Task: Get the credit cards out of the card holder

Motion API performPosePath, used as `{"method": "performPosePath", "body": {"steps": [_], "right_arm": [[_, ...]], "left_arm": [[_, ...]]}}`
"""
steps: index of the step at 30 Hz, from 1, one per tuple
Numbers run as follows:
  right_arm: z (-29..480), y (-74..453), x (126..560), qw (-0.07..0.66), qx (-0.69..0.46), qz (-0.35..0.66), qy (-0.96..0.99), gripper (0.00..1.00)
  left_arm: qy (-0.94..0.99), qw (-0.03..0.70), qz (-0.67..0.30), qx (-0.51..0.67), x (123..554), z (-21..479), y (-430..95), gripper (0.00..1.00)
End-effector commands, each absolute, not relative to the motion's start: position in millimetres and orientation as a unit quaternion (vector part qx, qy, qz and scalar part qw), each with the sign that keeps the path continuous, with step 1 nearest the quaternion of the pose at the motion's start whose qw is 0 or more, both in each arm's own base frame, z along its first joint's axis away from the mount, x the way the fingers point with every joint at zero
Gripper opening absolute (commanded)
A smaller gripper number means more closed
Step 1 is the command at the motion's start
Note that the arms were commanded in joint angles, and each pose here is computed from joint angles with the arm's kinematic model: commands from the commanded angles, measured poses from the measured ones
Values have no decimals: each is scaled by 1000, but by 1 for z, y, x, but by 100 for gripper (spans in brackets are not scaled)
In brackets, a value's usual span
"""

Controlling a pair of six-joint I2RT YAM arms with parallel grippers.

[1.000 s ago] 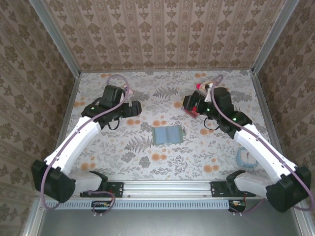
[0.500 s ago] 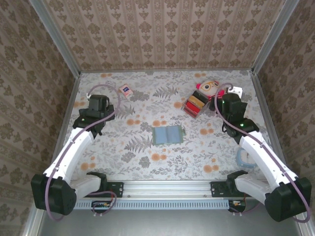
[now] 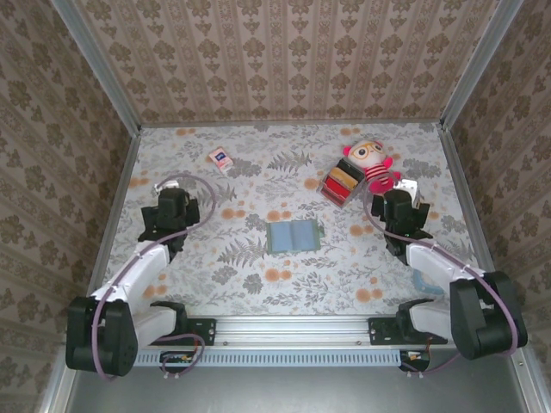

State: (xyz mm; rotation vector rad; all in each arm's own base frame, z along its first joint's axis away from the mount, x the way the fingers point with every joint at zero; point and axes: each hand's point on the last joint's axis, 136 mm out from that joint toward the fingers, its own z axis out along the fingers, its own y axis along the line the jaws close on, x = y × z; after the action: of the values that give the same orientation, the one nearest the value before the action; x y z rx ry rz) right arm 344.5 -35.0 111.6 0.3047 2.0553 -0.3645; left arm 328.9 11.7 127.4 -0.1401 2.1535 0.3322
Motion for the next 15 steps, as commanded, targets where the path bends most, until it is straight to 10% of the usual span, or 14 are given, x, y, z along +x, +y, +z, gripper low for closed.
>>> {"method": "performPosePath", "body": {"steps": [1, 15], "right_arm": [[136, -23, 369, 564, 97, -114, 812, 100], [109, -17, 386, 604, 57, -28, 795, 100]], "left_arm": [[831, 541, 122, -36, 345, 150, 7, 100], [796, 602, 61, 9, 370, 129, 5, 100]]}}
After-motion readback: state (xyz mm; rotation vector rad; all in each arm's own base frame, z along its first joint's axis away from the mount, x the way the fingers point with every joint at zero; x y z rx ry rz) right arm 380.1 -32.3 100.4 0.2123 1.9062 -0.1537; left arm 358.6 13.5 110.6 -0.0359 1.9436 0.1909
